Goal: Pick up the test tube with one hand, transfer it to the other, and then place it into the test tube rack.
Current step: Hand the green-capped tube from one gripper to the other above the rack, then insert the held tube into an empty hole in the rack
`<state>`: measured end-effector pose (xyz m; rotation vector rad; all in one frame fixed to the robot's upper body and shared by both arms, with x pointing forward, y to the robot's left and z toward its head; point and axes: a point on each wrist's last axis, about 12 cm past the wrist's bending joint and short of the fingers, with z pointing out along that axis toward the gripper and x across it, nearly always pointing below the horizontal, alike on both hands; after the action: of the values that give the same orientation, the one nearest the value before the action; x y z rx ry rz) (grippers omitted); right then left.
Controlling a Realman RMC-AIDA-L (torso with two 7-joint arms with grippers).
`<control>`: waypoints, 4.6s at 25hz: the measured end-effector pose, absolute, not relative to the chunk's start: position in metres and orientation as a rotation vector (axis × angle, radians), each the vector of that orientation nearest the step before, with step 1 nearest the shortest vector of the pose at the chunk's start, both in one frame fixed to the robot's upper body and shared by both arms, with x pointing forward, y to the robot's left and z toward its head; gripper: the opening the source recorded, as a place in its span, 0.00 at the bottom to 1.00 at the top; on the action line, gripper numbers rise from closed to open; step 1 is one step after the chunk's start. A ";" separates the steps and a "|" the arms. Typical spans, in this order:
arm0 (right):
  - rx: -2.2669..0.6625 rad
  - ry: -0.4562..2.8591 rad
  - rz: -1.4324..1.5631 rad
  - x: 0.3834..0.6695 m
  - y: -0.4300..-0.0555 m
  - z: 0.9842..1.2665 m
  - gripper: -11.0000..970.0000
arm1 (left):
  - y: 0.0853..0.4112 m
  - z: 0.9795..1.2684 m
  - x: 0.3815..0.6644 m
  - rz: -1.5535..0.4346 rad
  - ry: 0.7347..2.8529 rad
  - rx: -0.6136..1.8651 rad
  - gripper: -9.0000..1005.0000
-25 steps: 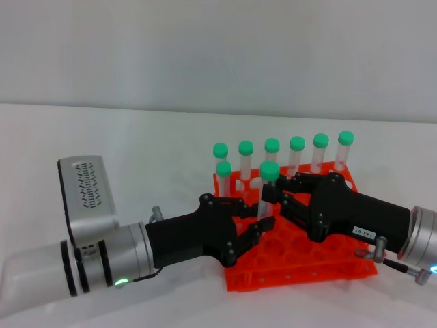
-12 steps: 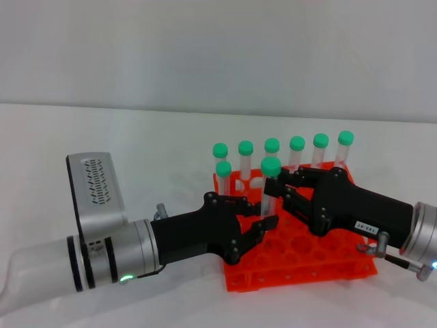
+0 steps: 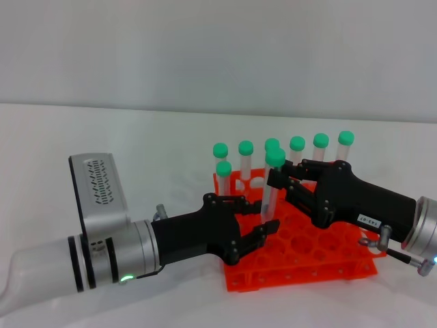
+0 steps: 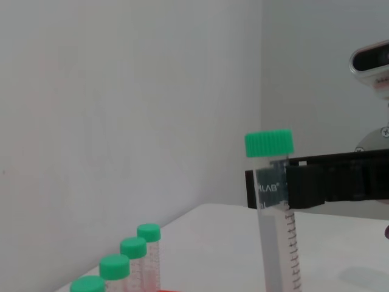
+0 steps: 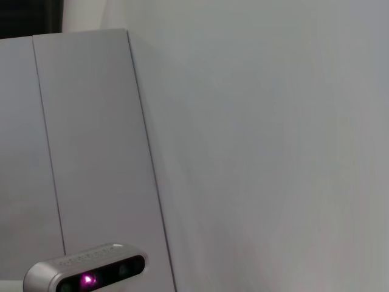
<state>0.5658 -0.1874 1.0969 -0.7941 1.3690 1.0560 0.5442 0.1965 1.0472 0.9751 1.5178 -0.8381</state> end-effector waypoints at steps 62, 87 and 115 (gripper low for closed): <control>-0.881 1.467 0.713 0.612 -0.146 1.104 0.27 | 0.345 1.003 0.432 -0.198 1.471 -0.154 0.76; -0.857 1.484 0.730 0.608 -0.138 1.103 0.29 | 0.345 1.003 0.433 -0.200 1.470 -0.164 0.76; -0.879 1.570 0.695 0.602 -0.135 1.085 0.31 | 0.344 1.003 0.435 -0.204 1.482 -0.156 0.76</control>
<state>0.6017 -0.1345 1.0854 -0.8785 1.5702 0.6948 0.4349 0.3445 1.0027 -0.1564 1.4816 -0.2041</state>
